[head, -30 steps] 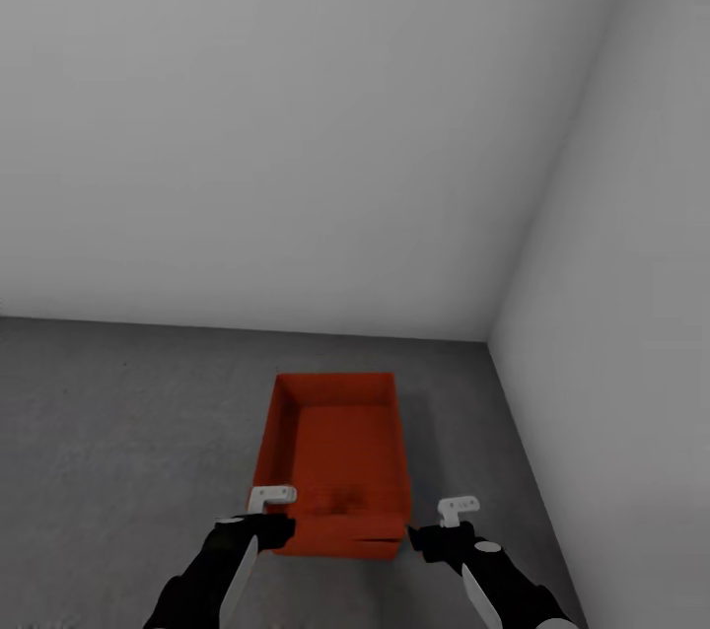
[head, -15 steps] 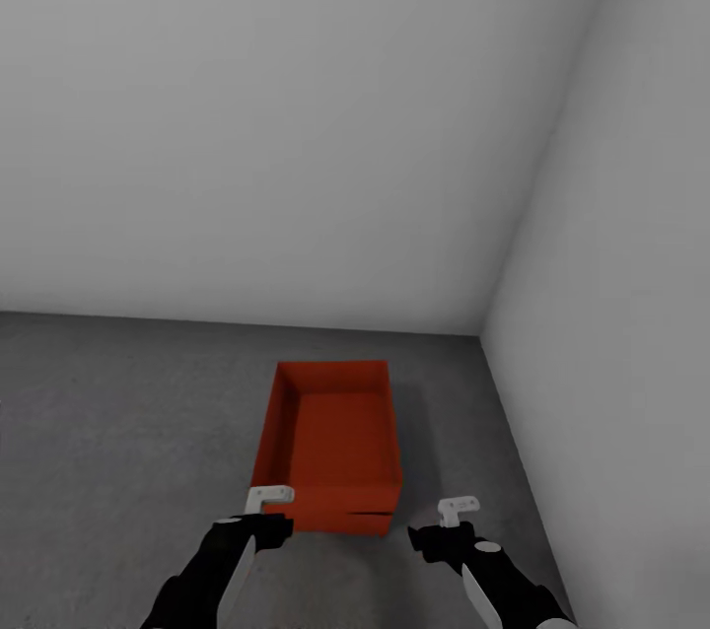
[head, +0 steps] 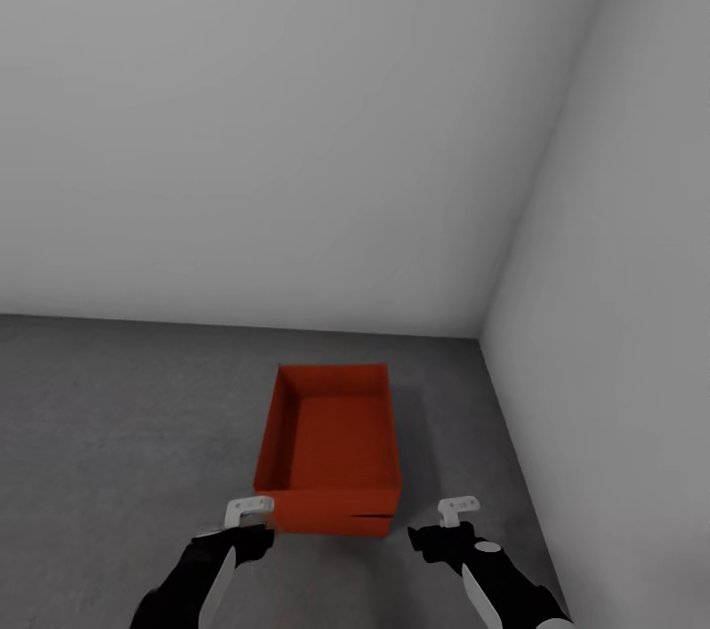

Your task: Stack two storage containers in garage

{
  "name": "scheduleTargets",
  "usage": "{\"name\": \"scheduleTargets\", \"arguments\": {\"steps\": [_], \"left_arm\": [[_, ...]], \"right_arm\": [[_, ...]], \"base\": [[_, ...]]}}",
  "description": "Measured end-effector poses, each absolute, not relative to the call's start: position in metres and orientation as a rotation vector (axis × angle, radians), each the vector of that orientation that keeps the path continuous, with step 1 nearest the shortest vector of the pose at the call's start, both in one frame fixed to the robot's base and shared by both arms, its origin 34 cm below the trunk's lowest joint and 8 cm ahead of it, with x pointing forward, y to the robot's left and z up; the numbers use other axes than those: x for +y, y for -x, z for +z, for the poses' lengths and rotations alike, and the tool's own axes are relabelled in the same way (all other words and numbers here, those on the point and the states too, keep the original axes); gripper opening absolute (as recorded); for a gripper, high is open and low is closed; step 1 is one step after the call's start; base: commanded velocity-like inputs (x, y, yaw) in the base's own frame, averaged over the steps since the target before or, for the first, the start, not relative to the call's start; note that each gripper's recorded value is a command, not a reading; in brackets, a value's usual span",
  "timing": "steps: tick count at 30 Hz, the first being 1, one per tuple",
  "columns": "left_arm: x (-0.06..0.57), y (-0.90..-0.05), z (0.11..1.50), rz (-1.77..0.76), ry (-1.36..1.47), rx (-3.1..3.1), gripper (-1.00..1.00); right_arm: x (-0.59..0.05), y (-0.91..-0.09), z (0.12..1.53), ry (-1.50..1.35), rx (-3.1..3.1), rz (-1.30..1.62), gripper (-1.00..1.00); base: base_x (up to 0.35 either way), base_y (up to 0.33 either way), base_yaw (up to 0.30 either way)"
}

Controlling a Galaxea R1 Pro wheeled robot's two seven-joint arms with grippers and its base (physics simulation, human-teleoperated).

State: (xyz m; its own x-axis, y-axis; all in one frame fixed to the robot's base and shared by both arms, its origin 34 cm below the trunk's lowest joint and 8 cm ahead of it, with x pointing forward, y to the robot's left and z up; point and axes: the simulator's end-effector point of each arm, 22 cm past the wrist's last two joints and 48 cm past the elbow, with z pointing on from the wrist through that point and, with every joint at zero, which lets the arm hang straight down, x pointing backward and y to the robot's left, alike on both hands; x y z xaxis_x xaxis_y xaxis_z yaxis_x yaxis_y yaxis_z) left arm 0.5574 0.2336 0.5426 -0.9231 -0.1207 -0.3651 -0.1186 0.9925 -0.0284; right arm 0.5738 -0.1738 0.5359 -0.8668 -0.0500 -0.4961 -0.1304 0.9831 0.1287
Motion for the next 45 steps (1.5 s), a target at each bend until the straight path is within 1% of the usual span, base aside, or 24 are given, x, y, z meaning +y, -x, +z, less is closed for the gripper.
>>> {"name": "scheduleTargets", "arguments": {"steps": [7, 17, 23, 25, 32, 40, 45], "left_arm": [[0.251, -0.541, 0.539, 0.022, 0.174, 2.764, 1.00], [0.316, -0.508, 0.533, 0.144, 0.167, 2.770, 1.00], [0.346, -0.460, 0.522, 0.195, 0.168, 2.761, 1.00], [0.346, -0.444, 0.519, 0.195, 0.166, 2.765, 1.00], [0.355, -0.393, 0.521, 0.185, 0.150, 2.760, 1.00], [0.330, -0.367, 0.529, -0.010, 0.094, 2.765, 1.00], [0.324, -0.348, 0.534, -0.033, 0.085, 2.775, 1.00]], "right_arm": [[-0.174, -0.572, 0.546, 0.126, 2.621, 0.216, 1.00], [-0.177, -0.562, 0.555, 0.124, 2.645, 0.203, 1.00], [-0.188, -0.510, 0.534, 0.118, 2.701, 0.183, 1.00], [-0.192, -0.491, 0.529, 0.117, 2.715, 0.171, 1.00], [-0.236, -0.423, 0.516, 0.110, 2.827, 0.086, 1.00], [-0.246, -0.358, 0.516, 0.109, 2.914, 0.070, 1.00], [-0.246, -0.344, 0.521, 0.107, 2.932, 0.072, 1.00]], "base": [[0.000, 0.000, 0.000], [0.000, 0.000, 0.000], [0.000, 0.000, 0.000], [0.000, 0.000, 0.000], [0.000, 0.000, 0.000], [0.000, 0.000, 0.000], [0.000, 0.000, 0.000]]}}
